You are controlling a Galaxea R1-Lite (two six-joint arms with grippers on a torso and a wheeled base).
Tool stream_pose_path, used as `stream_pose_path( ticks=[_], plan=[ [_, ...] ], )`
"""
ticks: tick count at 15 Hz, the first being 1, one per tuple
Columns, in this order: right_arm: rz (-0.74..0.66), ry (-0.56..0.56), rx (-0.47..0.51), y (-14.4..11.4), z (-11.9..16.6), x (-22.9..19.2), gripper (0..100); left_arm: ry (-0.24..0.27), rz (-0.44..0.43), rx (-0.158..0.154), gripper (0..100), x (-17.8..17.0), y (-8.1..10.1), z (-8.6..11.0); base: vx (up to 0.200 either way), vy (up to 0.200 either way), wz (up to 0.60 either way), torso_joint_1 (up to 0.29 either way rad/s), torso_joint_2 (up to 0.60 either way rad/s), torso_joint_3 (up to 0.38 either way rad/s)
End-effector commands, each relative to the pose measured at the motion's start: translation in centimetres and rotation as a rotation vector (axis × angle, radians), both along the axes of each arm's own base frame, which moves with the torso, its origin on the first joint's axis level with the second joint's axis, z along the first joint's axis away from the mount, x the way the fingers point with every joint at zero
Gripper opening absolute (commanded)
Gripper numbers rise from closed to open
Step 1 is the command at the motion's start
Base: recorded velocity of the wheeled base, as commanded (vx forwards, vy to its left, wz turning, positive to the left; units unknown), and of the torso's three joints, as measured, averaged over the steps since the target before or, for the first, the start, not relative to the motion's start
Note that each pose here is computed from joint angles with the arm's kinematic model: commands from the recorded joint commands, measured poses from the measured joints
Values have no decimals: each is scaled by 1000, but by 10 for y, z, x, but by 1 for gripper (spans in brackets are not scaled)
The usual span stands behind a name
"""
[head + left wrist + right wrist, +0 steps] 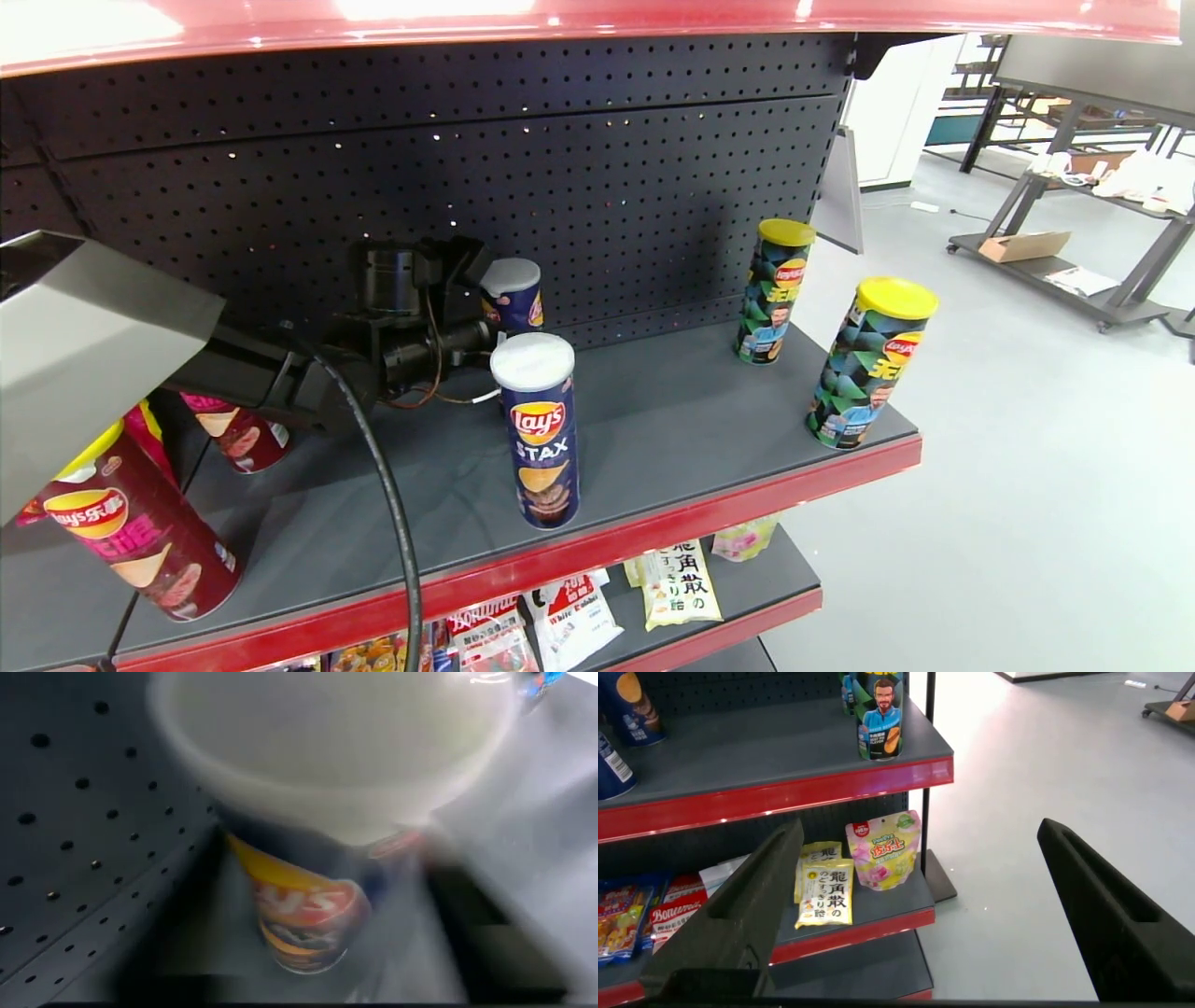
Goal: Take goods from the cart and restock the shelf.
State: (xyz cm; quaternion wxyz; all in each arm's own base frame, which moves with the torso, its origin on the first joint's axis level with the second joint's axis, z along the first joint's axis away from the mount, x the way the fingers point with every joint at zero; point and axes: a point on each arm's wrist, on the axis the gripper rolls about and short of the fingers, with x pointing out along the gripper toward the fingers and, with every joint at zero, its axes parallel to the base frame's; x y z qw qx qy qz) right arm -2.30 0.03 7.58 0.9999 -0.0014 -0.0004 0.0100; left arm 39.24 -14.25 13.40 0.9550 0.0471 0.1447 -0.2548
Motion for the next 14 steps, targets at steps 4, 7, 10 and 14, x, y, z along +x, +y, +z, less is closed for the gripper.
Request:
stream_pose_path(
  ticks=[4,7,10,14],
  plan=[
    [1,1,0,0,0,0,100,-2,9,-29,100,-3,1,7,0,0,0,0,0,0],
    [1,1,0,0,0,0,100,-5,16,-27,100,-12,6,13,0,0,0,0,0,0],
    [1,1,0,0,0,0,100,23,47,-6,100,-33,24,14,0,0,0,0,0,0],
    [1,1,0,0,0,0,100,45,70,5,100,-52,37,17,0,0,0,0,0,0]
  ],
)
